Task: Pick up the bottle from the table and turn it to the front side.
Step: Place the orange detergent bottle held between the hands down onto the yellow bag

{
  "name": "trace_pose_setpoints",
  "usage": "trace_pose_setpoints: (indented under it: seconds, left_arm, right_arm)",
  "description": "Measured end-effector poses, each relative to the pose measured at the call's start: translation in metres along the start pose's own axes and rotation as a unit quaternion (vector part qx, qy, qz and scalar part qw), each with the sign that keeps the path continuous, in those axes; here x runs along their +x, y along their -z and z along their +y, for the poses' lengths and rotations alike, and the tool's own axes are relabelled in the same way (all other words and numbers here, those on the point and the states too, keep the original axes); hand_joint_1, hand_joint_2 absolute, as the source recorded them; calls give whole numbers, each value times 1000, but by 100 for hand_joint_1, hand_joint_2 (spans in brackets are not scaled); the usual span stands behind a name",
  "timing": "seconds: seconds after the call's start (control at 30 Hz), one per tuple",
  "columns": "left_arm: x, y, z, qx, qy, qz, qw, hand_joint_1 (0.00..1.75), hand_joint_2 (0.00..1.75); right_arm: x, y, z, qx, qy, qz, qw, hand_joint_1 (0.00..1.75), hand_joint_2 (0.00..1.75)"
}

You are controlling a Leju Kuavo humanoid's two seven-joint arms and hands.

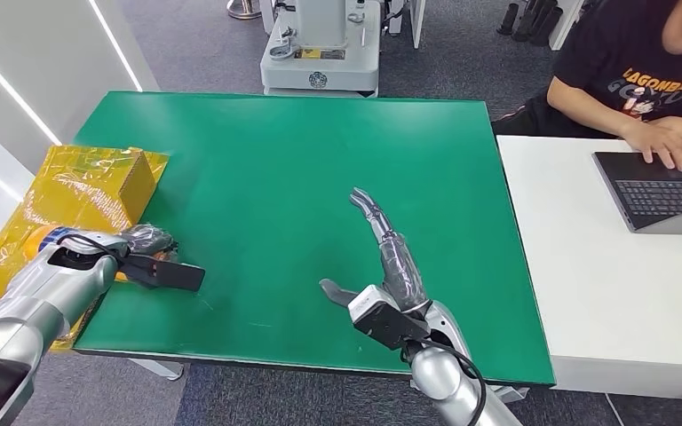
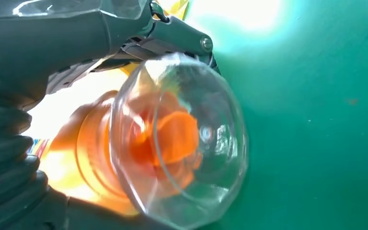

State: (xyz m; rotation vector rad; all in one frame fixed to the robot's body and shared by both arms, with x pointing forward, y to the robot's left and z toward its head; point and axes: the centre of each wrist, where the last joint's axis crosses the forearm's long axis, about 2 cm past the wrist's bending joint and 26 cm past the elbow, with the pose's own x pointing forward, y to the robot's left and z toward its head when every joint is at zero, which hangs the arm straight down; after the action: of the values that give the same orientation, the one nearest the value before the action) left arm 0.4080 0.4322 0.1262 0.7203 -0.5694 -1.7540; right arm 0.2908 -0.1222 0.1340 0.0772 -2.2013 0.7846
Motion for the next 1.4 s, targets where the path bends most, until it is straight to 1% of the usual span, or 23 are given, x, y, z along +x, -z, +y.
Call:
trace_pose_setpoints:
  seconds: [0.2,0.87,0.97,1.1,1.17,1.3,1.4]
  left_arm:
    - [0,0,0,21,6,-12,1000,0,175]
    - [-2,-1,-1,30,3,-18,999,0,175]
    - [-8,-3,-3,69,-4,-32,997,0,175]
    - [-18,-7,-9,170,-19,-65,983,0,175]
    - [-21,-9,-10,207,-34,-75,975,0,175]
    - [-29,-13,-11,239,-55,-92,965,0,175]
    - [-33,-16,-10,272,-45,-100,956,0,175]
  right_arm:
    - [1,0,0,0,1,-1,1000,0,175]
    - [1,-2,1,0,3,1,1000,0,175]
    - [1,-3,2,0,4,2,1000,0,175]
    - [3,-5,3,-1,8,1,1000,0,175]
    - [4,-5,3,-1,11,0,1000,0,175]
    - [3,-4,2,-3,21,0,1000,0,175]
    - [1,-4,1,-7,25,-2,1000,0,175]
